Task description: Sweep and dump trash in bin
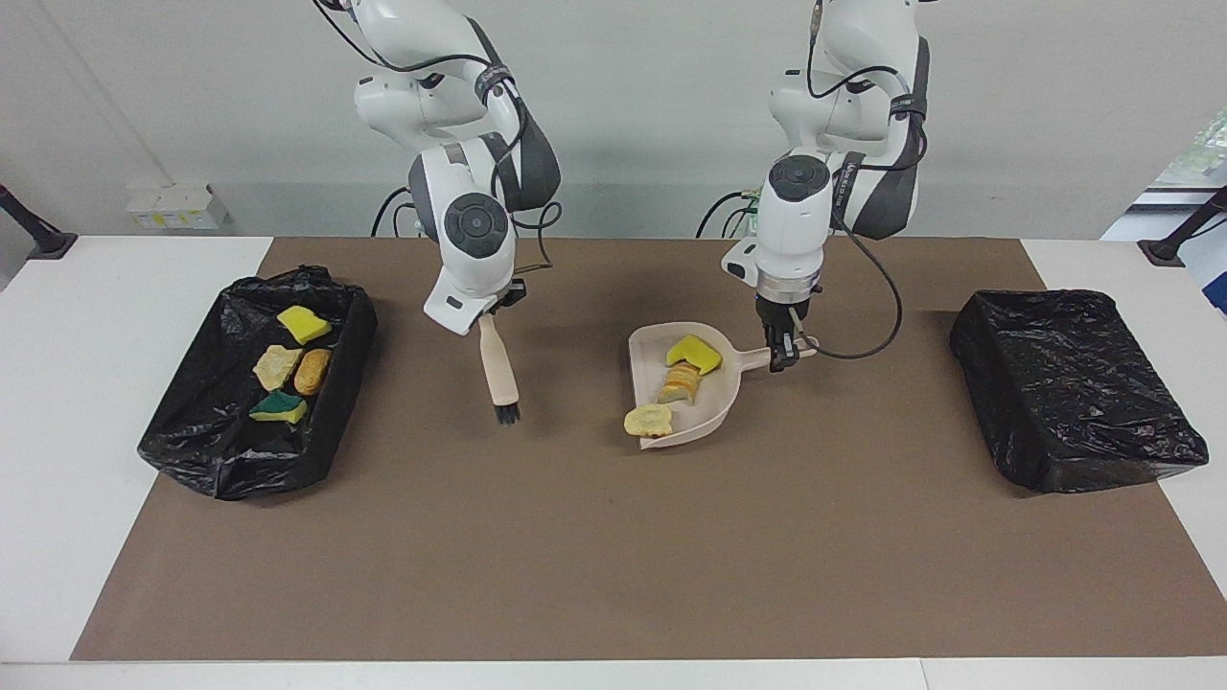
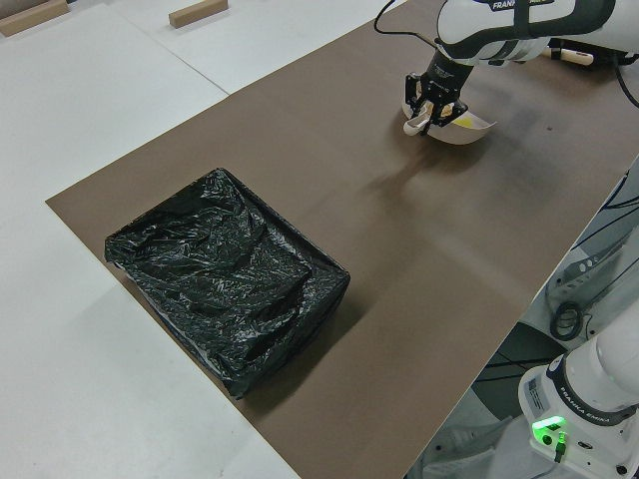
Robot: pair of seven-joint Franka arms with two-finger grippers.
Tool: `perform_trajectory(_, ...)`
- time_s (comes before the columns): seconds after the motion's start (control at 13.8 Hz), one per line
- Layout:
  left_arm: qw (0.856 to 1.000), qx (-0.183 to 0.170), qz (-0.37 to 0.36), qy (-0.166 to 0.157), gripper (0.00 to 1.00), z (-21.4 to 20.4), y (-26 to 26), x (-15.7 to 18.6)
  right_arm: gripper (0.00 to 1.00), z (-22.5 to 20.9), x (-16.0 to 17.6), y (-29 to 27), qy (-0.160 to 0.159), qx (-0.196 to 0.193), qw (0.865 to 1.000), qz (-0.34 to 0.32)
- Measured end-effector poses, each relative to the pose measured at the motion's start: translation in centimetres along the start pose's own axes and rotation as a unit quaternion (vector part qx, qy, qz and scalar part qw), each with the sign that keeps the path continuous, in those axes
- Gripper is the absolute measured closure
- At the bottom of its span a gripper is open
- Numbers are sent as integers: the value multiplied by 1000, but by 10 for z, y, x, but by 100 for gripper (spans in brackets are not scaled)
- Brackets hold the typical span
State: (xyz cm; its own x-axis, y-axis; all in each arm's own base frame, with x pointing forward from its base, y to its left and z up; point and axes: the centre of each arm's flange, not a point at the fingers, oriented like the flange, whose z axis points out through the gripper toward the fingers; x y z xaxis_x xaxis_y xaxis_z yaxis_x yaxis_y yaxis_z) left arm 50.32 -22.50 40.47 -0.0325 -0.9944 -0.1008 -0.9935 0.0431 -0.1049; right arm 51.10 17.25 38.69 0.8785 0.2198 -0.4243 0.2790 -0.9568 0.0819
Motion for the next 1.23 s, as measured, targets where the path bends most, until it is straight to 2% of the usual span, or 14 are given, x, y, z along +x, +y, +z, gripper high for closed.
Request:
perform_trajectory(0.14, 1000, 0, 1, 13, 68, -12, -4, -25, 74, 1, -4, 15, -15, -1, 1000, 11)
perform_trajectory(0.36, 1000, -5, -2, 31, 68, -23, -15, -77, 74, 0, -15, 53, -17, 11, 999, 44)
perform_trajectory(0.58, 999, 1, -22, 35, 68, -31, -25, -138, 74, 11, -21, 44, -5, 51, 998, 48)
perform_trajectory(0.8, 997, 3, -71, 29, 68, -34, -29, -207, 74, 10, -24, -9, 22, 60, 997, 43)
perform_trajectory(1.01, 995, 1, -93, 21, 68, -38, -25, -295, 74, 5, -35, -113, 43, 76, 995, 58)
perform_trajectory(1.23, 992, -1, -127, 17, 68, -52, -15, -367, 74, 12, -53, -183, 41, 87, 993, 70)
